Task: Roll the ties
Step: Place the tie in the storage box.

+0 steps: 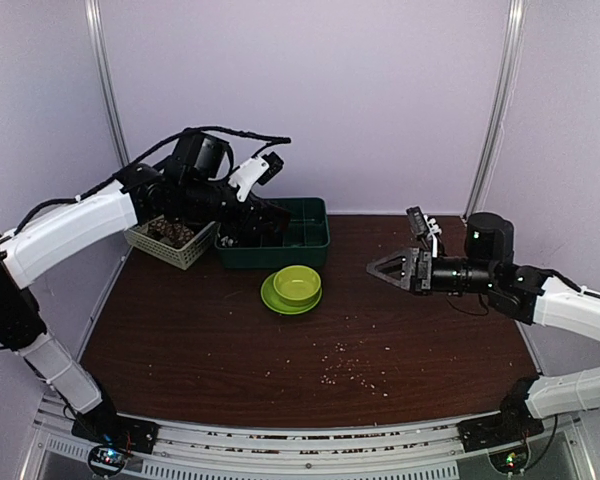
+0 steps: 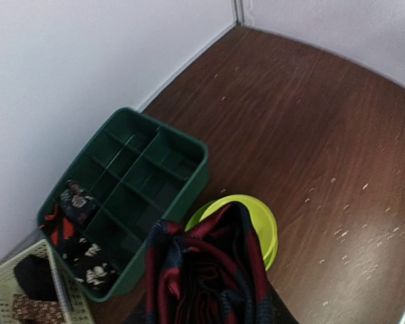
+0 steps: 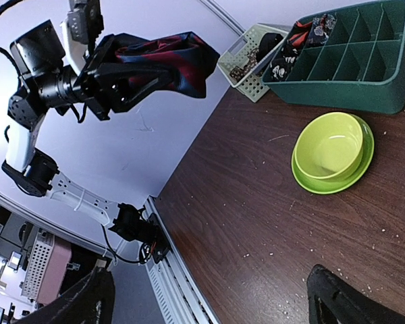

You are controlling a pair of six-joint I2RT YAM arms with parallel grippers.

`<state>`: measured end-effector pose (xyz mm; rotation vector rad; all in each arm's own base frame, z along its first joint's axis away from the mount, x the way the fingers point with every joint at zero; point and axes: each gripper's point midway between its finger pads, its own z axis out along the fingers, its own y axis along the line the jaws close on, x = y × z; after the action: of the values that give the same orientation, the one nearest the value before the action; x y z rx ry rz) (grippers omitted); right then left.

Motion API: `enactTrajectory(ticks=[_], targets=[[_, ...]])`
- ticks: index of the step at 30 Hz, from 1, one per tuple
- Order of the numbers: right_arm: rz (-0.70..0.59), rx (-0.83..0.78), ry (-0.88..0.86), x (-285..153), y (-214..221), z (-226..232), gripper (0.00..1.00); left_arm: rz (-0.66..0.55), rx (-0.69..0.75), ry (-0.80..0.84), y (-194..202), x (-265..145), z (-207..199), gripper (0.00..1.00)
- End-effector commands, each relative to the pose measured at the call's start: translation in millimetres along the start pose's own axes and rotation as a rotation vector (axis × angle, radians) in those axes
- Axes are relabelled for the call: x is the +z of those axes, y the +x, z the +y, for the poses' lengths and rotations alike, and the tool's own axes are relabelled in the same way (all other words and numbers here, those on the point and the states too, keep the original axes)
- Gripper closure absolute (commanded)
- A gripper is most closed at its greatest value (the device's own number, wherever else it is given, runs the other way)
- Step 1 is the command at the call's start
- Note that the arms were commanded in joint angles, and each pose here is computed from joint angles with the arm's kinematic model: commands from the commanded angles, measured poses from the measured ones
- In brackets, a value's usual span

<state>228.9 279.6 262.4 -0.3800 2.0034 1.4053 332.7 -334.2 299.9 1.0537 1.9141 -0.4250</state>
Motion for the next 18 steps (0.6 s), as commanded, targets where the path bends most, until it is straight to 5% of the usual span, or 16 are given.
enactTrajectory(ticks=[1,18], targets=[[-0.003,0.01,0.004,-0.2,3.2,-8.6,0.0,0.279,0.31,-0.084,42.9,4.4,46.4,1.0],[-0.014,0.097,-0.073,3.8,10.0,-12.2,0.01,0.534,0.791,-0.136,66.1,74.6,161.1,1.0]])
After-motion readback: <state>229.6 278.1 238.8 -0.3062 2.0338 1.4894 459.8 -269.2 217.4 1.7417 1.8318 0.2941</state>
